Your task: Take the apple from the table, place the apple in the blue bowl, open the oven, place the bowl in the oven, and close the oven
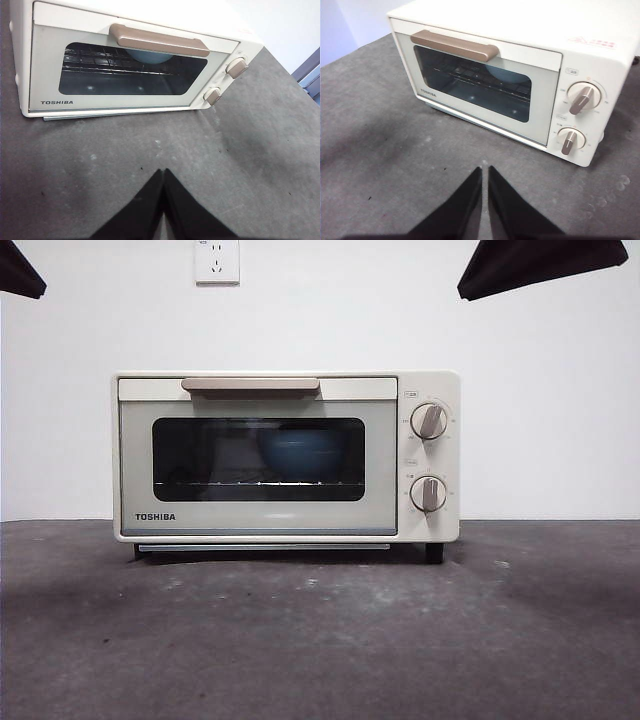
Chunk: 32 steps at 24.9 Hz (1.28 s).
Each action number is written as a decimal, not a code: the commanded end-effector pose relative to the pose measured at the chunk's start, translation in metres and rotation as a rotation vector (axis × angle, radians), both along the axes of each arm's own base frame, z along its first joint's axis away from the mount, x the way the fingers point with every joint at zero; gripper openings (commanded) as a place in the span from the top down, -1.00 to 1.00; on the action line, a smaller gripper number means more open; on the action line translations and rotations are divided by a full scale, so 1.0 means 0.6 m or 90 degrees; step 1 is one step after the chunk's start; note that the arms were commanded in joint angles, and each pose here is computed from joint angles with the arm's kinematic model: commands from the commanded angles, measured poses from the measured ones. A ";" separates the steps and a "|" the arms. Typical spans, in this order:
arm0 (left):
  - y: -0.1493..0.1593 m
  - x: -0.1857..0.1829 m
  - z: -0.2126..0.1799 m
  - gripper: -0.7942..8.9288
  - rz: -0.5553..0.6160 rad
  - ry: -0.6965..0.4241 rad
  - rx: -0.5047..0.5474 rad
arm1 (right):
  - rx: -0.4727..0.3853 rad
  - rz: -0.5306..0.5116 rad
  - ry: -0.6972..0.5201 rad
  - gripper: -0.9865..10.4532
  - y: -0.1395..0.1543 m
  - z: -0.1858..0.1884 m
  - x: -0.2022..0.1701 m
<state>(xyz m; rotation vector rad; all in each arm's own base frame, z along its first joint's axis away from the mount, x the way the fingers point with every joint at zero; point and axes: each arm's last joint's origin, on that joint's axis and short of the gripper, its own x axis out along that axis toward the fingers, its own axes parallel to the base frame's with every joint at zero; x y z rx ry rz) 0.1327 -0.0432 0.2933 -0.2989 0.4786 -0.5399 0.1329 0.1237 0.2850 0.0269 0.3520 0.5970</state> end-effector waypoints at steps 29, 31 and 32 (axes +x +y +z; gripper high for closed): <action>0.062 -0.039 -0.016 0.82 0.217 -0.346 0.177 | -0.002 -0.004 -0.011 0.82 0.003 0.003 0.000; 0.066 -0.046 -0.040 0.82 0.243 -0.358 0.182 | -0.002 -0.004 -0.011 0.82 0.003 0.003 0.000; 0.066 -0.048 -0.052 0.82 0.246 -0.361 0.182 | -0.002 -0.004 -0.011 0.82 0.003 0.003 0.000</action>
